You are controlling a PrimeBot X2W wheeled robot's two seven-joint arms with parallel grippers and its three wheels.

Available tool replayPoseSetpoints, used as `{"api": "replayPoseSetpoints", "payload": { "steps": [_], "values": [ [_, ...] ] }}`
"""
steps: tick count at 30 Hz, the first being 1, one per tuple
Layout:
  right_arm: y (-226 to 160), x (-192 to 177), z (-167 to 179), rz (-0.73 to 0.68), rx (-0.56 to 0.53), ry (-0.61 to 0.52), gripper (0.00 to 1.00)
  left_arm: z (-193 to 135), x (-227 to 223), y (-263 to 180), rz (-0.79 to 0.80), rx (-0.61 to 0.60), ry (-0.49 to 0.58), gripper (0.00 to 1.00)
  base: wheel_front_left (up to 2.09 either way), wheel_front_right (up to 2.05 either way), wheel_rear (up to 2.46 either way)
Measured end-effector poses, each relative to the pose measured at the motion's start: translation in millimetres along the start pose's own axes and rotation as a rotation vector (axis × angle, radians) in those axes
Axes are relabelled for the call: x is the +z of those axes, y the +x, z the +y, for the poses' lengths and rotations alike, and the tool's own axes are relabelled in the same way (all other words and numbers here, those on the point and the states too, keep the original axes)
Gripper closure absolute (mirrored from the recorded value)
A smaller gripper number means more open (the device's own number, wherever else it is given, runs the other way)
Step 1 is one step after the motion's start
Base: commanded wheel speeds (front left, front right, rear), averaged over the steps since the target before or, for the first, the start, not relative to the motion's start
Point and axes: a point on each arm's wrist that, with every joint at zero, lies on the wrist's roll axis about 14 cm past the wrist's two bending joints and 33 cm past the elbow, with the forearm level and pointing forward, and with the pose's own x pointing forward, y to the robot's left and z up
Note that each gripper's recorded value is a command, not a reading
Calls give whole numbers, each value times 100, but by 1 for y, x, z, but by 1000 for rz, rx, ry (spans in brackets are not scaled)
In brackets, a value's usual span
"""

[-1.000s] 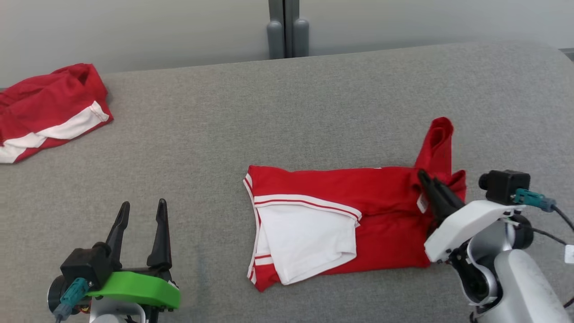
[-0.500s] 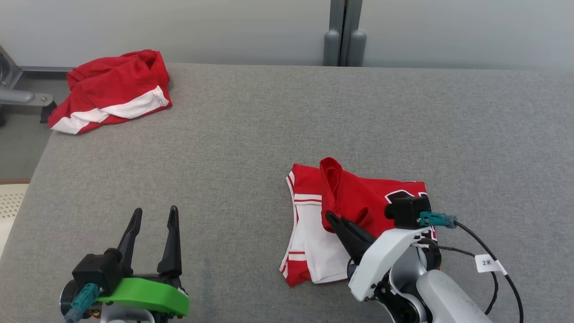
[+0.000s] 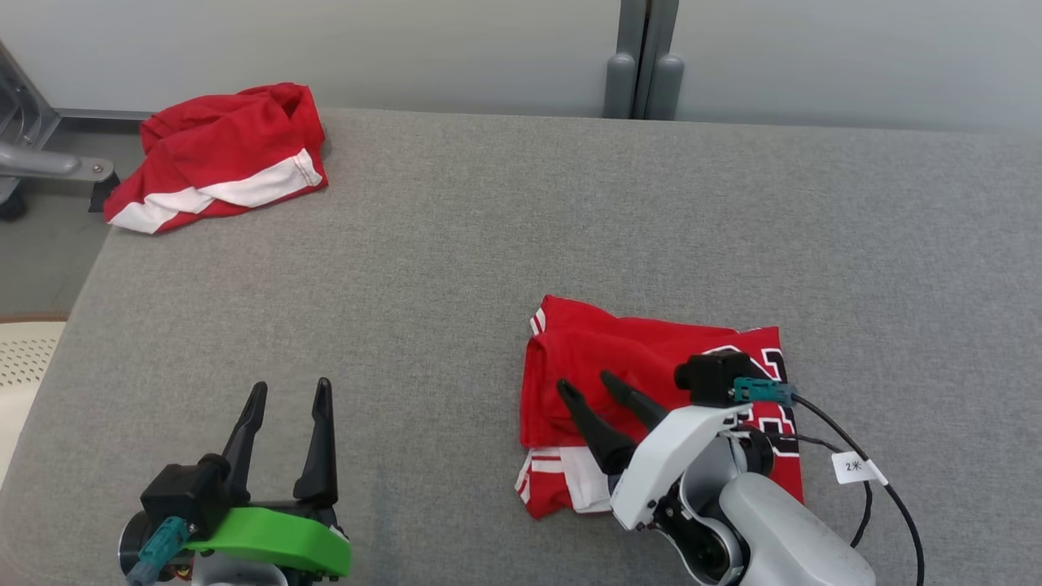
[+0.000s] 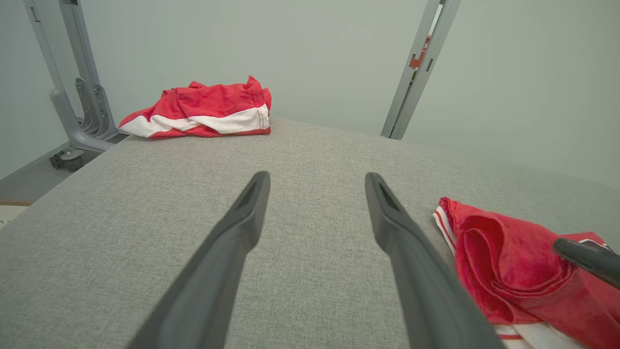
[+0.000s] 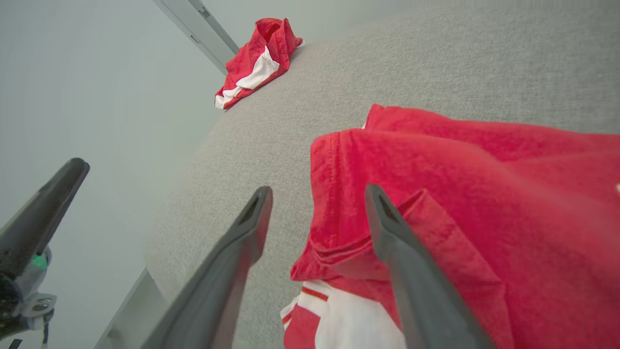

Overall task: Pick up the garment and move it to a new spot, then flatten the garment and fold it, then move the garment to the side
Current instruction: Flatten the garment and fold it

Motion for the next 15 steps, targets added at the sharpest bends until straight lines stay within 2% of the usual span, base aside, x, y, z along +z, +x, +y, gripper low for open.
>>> {"api": "replayPoseSetpoints", "payload": {
  "steps": [8, 13, 15],
  "values": [
    [-5, 34, 0, -145, -2, -66, 0, -12, -3, 7, 5, -36, -2, 0, 0, 0, 0],
    [-27, 69, -33, -267, -107, -216, 0, -24, -6, 12, 11, -72, -6, 0, 0, 0, 0],
    [-38, 73, -46, -281, -152, -254, 0, -27, -7, 14, 15, -82, -9, 0, 0, 0, 0]
  ]
}}
